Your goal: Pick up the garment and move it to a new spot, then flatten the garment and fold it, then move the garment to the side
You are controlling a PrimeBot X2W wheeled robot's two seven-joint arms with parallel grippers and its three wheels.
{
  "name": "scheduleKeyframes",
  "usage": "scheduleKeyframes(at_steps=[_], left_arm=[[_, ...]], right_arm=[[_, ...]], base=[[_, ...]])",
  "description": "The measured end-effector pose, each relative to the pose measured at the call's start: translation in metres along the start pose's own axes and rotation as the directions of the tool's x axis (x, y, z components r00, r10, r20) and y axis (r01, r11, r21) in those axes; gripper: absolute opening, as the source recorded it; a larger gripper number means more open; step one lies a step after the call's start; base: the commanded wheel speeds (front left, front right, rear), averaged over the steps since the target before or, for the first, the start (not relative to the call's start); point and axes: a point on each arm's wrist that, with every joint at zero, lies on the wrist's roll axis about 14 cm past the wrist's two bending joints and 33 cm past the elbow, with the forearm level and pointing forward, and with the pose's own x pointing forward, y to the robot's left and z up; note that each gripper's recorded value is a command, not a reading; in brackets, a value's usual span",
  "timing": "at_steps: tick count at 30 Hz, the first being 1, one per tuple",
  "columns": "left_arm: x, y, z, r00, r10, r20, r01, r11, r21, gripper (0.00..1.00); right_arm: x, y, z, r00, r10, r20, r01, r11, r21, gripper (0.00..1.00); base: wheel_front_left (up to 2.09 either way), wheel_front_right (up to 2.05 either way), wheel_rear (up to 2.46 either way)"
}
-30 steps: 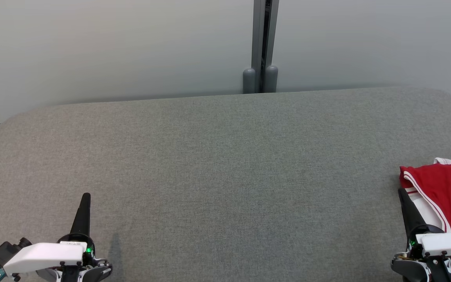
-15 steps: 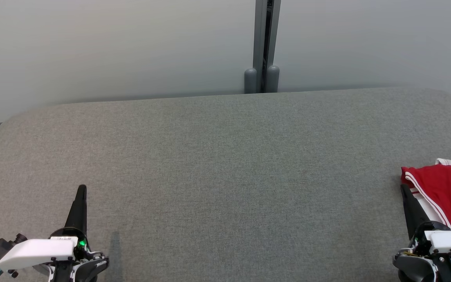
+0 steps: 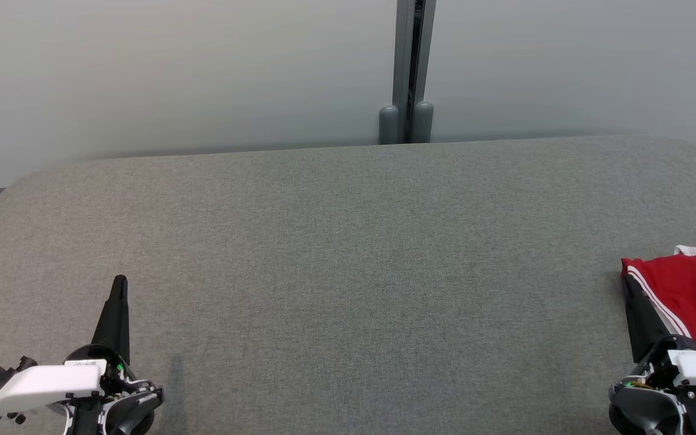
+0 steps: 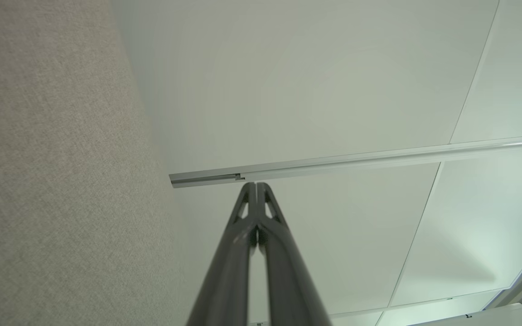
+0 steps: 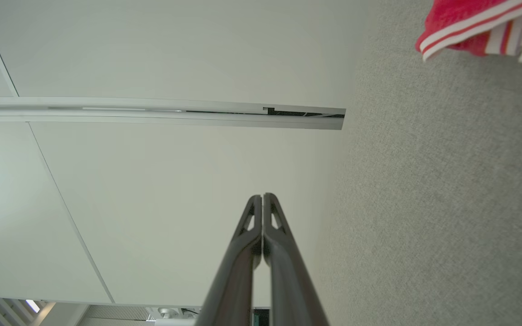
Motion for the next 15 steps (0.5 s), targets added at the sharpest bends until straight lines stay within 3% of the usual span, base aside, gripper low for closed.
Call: scheduleKeyframes(at_steps=[15], left_arm=[[0.0008, -0.0026, 0.0007, 1.0, -0.01, 0.002, 0.01, 1.0, -0.011, 0.0]], right_arm=[[0.0002, 0.001, 0.0, 1.0, 0.004, -0.001, -0.004, 1.0, 0.014, 0.0]], base=[[0.0, 0.0, 0.0]])
